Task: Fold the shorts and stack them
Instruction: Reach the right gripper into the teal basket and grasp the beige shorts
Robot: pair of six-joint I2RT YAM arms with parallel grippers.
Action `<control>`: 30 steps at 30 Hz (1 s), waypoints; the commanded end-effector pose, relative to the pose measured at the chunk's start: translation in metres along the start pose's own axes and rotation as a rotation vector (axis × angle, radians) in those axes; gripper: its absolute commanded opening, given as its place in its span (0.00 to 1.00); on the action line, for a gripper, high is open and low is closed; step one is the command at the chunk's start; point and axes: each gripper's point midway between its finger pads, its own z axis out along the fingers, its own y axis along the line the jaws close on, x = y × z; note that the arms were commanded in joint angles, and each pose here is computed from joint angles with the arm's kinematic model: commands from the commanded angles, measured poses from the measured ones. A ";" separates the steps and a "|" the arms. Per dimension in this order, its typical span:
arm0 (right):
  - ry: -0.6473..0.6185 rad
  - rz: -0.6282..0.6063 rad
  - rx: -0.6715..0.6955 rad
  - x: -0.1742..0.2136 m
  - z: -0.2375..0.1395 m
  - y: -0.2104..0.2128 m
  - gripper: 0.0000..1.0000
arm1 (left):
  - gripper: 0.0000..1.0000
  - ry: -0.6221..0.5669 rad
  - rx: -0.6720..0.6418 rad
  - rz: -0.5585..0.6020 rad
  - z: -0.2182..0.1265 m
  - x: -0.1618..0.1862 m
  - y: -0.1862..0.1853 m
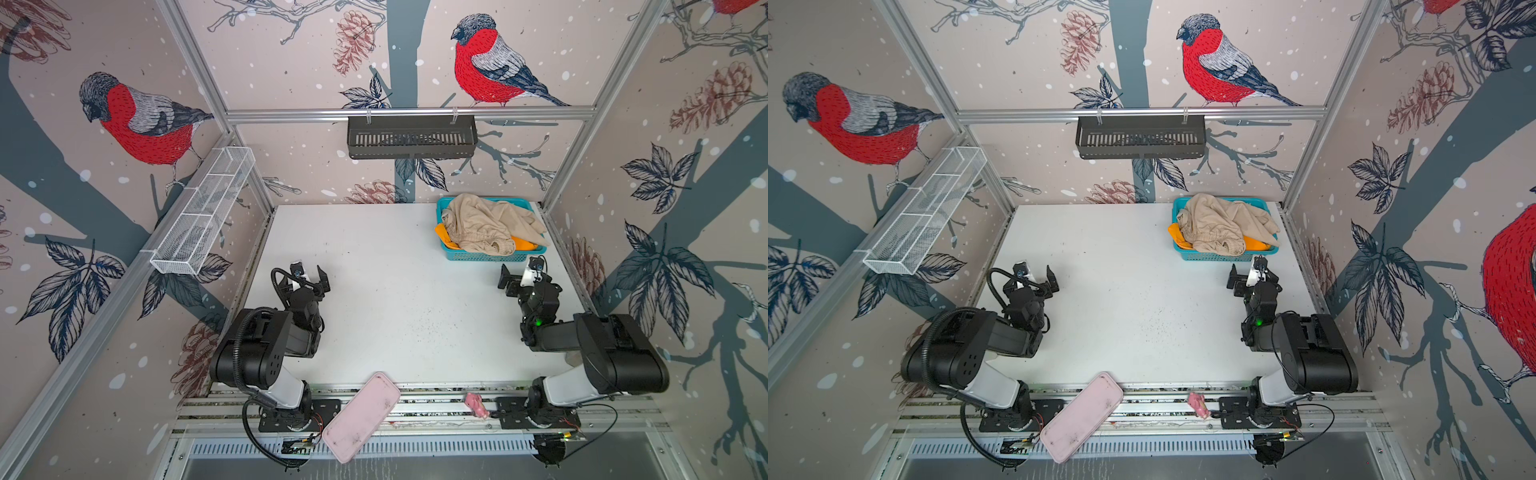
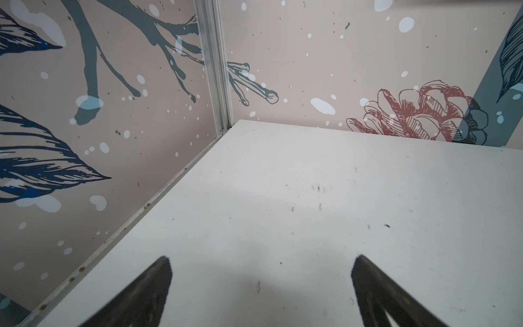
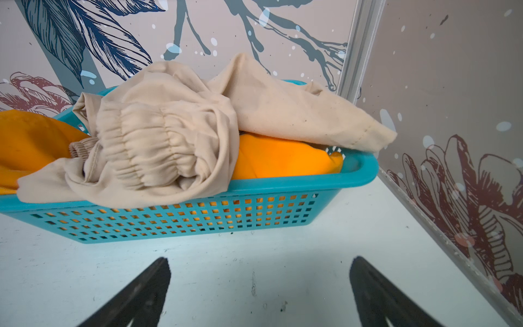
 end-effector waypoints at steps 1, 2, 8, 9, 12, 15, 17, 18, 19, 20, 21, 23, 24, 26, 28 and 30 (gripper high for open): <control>-0.017 0.009 0.002 -0.005 0.001 0.000 1.00 | 0.99 -0.046 -0.010 -0.019 0.001 -0.012 0.002; -0.019 0.009 0.002 -0.006 0.001 0.000 1.00 | 0.99 -0.047 -0.009 -0.019 0.001 -0.013 0.001; -0.018 0.009 0.002 -0.005 0.001 0.000 1.00 | 0.99 -0.045 -0.009 -0.019 0.000 -0.012 0.001; -0.016 0.009 0.002 -0.005 0.001 0.000 1.00 | 0.99 -0.046 -0.009 -0.019 0.001 -0.012 0.001; -0.017 0.009 0.002 -0.005 0.001 0.000 1.00 | 0.99 -0.045 -0.009 -0.019 0.001 -0.012 0.001; -0.017 0.009 0.001 -0.005 0.001 0.000 1.00 | 0.99 -0.044 -0.009 -0.018 0.001 -0.012 0.001; -0.024 0.009 0.001 -0.006 0.000 0.000 1.00 | 0.97 -0.045 -0.009 -0.019 0.001 -0.012 0.001; -0.032 0.007 0.002 -0.009 -0.001 0.000 1.00 | 0.97 -0.046 -0.009 -0.019 0.000 -0.012 0.001; -0.040 0.009 0.007 -0.013 -0.002 -0.001 1.00 | 0.97 -0.051 -0.009 -0.019 0.000 -0.013 0.001; -0.035 0.014 0.014 -0.016 -0.004 -0.002 1.00 | 0.97 -0.053 -0.008 -0.015 -0.001 -0.015 0.000; -0.024 0.022 0.017 -0.019 -0.005 -0.003 1.00 | 0.96 -0.062 0.000 -0.007 -0.003 -0.018 -0.002; 0.029 0.063 0.033 -0.027 -0.005 -0.005 0.99 | 0.97 -0.084 -0.015 0.014 -0.010 -0.030 -0.005; 0.059 0.067 0.015 -0.029 -0.005 -0.001 0.95 | 0.97 -0.085 -0.020 0.029 -0.012 -0.035 -0.007; 0.100 0.064 0.011 -0.042 -0.008 0.006 0.92 | 0.97 -0.067 -0.047 0.033 -0.015 -0.050 -0.010; 0.140 0.014 0.004 -0.049 -0.014 0.019 0.92 | 0.97 -0.031 -0.029 -0.045 -0.016 -0.063 -0.014; 0.168 -0.040 0.002 -0.058 -0.020 0.030 0.92 | 0.97 -0.010 0.068 -0.089 -0.017 -0.079 -0.031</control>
